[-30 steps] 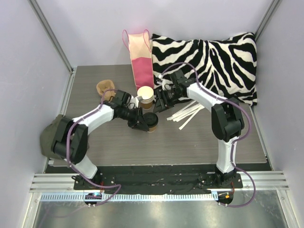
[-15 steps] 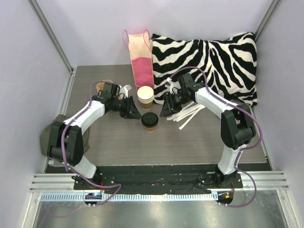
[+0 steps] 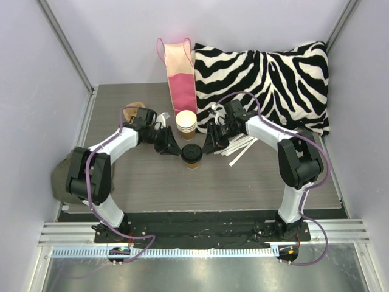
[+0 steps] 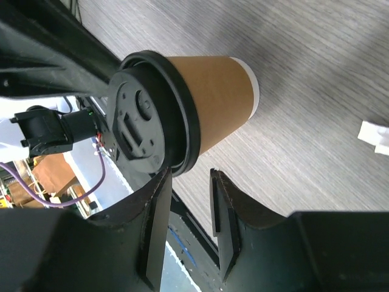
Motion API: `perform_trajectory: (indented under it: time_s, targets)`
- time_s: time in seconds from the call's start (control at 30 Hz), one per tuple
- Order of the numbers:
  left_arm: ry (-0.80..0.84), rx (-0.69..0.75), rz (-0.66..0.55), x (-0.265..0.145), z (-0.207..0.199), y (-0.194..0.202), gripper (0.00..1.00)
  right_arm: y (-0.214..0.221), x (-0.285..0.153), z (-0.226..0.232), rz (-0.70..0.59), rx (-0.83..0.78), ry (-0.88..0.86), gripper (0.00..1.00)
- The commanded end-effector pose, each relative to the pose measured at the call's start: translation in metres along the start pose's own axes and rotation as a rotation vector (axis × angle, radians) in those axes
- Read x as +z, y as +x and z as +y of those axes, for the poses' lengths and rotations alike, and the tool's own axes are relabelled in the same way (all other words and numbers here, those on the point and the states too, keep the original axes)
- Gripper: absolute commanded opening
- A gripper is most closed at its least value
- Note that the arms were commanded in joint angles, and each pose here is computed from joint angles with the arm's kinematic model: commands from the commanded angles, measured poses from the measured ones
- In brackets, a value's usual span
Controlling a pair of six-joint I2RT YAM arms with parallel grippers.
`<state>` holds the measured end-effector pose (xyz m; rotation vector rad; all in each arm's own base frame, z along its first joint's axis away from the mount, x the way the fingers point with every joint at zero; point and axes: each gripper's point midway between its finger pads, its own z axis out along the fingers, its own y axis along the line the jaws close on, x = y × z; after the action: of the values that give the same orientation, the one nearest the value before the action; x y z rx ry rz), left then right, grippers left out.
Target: Pack the takeout coffee
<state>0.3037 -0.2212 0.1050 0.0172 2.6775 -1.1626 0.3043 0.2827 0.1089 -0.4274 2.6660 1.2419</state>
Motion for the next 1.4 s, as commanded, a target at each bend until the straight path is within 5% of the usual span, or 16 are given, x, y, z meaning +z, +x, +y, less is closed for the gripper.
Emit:
perform_trajectory:
  time_s: [0.0, 0.7, 0.93, 1.37]
  targets:
    - [0.022, 0.047, -0.035, 0.002, -0.009, -0.012, 0.27, -0.006, 0.007, 0.004, -0.010, -0.020, -0.023, 0.39]
    - [0.003, 0.027, 0.017, 0.016, 0.007, 0.000, 0.20, 0.002, 0.025, -0.019, 0.024, -0.005, 0.013, 0.25]
    - [0.058, 0.090, -0.043, -0.007, -0.023, -0.017, 0.31, -0.010, 0.020, 0.000, 0.008, -0.024, -0.044, 0.33]
    - [0.030, 0.043, -0.178, -0.069, -0.003, -0.046, 0.44, -0.027, 0.034, 0.010, -0.025, 0.013, -0.099, 0.43]
